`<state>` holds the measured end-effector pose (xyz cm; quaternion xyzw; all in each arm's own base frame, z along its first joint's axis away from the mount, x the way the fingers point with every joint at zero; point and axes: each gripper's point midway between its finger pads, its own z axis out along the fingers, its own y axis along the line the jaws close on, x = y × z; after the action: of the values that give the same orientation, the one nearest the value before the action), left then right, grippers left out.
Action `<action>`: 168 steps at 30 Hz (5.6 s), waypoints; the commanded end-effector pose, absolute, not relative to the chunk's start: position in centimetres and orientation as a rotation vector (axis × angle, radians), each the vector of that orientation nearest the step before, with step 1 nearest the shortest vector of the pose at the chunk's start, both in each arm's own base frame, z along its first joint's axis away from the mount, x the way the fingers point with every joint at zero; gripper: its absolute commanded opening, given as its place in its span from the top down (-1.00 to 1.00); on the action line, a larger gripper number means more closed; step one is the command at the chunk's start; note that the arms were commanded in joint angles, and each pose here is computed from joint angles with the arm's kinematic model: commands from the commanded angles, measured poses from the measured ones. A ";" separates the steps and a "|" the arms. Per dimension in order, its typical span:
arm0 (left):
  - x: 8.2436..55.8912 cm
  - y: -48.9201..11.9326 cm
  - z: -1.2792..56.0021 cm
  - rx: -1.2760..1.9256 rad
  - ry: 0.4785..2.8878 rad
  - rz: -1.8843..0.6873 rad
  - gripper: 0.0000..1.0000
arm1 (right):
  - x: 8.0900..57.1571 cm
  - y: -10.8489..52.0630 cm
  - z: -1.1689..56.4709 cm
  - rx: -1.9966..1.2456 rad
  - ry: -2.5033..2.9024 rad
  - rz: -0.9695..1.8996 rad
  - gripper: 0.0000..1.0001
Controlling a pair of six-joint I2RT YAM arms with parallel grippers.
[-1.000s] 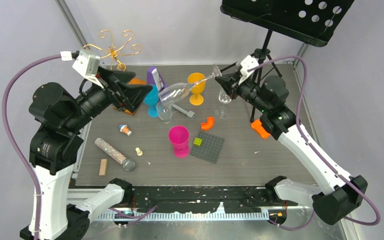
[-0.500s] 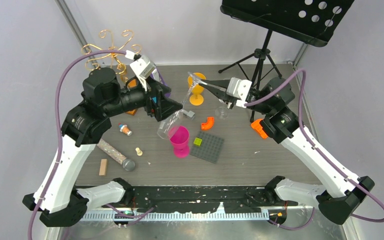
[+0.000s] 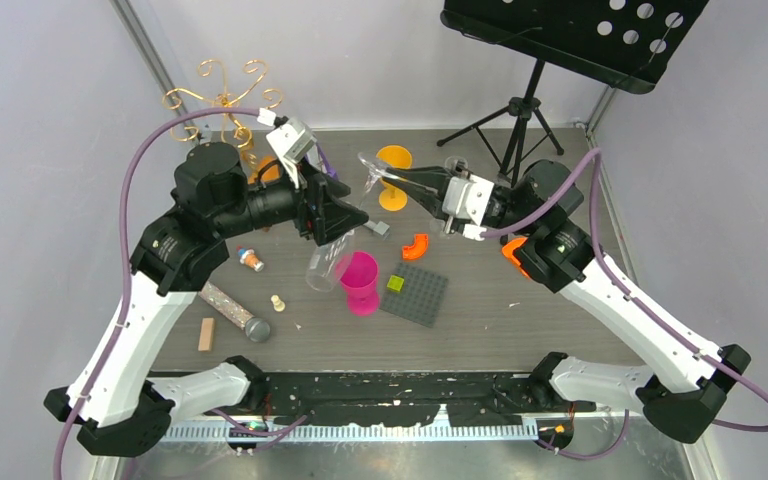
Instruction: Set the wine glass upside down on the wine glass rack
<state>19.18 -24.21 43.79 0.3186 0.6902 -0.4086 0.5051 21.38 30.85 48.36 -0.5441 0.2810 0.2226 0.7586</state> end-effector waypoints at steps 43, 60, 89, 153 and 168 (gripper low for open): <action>20.6 -23.1 43.3 0.605 1.539 -0.925 1.00 | 20.9 30.9 52.6 -1.044 0.526 0.423 0.09; 23.4 -10.2 40.3 0.009 1.484 -0.598 1.00 | 25.0 33.6 50.5 -1.034 0.835 0.545 -0.49; 25.5 -1.6 37.1 -0.202 1.091 -0.185 1.00 | 36.9 41.1 45.7 -0.537 1.560 0.991 -0.42; 40.1 -3.7 35.8 0.319 1.149 -0.181 1.00 | 30.5 28.8 40.7 -0.619 1.615 0.615 -0.58; 42.1 -2.6 34.5 0.264 1.106 -0.206 1.00 | 30.4 28.6 40.3 -0.630 1.623 0.603 -0.58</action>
<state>42.60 -3.37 30.18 0.1225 0.5902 -0.1177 0.7892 30.89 29.53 38.11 -0.2785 0.7209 0.2613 0.5783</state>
